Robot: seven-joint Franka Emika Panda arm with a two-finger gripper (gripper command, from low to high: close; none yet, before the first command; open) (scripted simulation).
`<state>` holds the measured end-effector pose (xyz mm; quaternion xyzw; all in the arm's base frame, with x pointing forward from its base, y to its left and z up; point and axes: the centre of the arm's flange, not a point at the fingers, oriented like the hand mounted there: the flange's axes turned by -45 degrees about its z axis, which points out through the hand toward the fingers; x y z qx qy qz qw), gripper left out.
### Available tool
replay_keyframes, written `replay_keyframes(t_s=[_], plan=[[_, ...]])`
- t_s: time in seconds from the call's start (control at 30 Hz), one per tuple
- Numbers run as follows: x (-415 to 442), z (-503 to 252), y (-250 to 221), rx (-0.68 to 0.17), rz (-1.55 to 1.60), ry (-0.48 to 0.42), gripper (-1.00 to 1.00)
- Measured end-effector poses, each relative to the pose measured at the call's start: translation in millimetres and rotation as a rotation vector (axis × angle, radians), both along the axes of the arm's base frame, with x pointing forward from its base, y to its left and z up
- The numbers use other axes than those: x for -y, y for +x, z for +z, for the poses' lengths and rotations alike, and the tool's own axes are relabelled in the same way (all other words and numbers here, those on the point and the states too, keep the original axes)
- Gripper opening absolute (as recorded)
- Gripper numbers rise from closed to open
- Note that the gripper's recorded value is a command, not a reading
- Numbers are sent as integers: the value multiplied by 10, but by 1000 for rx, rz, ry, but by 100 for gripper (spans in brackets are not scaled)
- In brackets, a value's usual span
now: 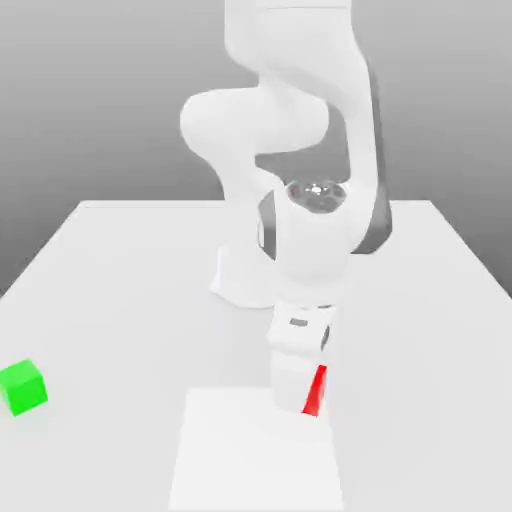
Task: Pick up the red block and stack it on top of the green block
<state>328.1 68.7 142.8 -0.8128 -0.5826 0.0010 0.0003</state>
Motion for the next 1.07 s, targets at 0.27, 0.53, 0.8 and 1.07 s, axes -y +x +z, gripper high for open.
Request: replay_keyframes(t_s=[0.27,0.53,0.8,1.07], plan=[[0,551,11,0,-1,1,-100],[1809,811,455,-4,-711,20,-100],[3988,982,-163,1,-1477,4,-100],[4091,466,-183,2,-1516,0,100]])
